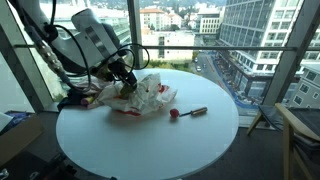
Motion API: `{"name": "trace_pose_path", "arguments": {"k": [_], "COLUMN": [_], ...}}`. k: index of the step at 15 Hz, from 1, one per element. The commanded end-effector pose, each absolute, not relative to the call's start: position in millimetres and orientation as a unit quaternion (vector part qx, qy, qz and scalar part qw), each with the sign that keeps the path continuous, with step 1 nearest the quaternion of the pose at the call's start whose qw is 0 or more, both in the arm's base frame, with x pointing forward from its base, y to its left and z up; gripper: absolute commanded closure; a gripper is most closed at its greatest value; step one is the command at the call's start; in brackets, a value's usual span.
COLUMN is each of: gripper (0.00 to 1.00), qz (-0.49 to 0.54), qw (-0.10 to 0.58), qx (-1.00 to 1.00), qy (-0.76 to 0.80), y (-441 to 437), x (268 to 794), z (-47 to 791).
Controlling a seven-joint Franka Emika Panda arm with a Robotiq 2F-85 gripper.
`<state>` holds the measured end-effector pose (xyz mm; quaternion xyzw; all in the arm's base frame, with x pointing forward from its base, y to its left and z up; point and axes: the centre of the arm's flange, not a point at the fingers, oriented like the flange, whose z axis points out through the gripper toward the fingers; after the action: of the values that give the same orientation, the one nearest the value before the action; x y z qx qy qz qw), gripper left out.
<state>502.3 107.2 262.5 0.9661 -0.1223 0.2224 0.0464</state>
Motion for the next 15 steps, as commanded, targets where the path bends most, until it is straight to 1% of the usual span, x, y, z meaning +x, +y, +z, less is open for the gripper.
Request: {"name": "trace_pose_path", "arguments": {"k": [1, 4, 5, 6, 7, 11, 15], "gripper": [0.51, 0.51, 0.07, 0.06, 0.0, 0.0, 0.0], "qz": [0.182, 0.165, 0.165, 0.166, 0.173, 0.209, 0.231], "qw": [0.038, 0.025, 0.021, 0.02, 0.026, 0.044, 0.009], "qx": [0.977, 0.981, 0.982, 0.982, 0.981, 0.972, 0.957], "qy": [-0.108, -0.094, -0.091, -0.089, -0.089, -0.098, -0.174], "y": [109.7, 117.1, 120.6, 122.6, 125.1, 122.0, 79.7], "x": [534.6, 530.0, 527.9, 527.1, 524.2, 515.0, 514.1], "z": [249.2, 246.8, 250.0, 252.6, 258.3, 289.1, 323.8]}}
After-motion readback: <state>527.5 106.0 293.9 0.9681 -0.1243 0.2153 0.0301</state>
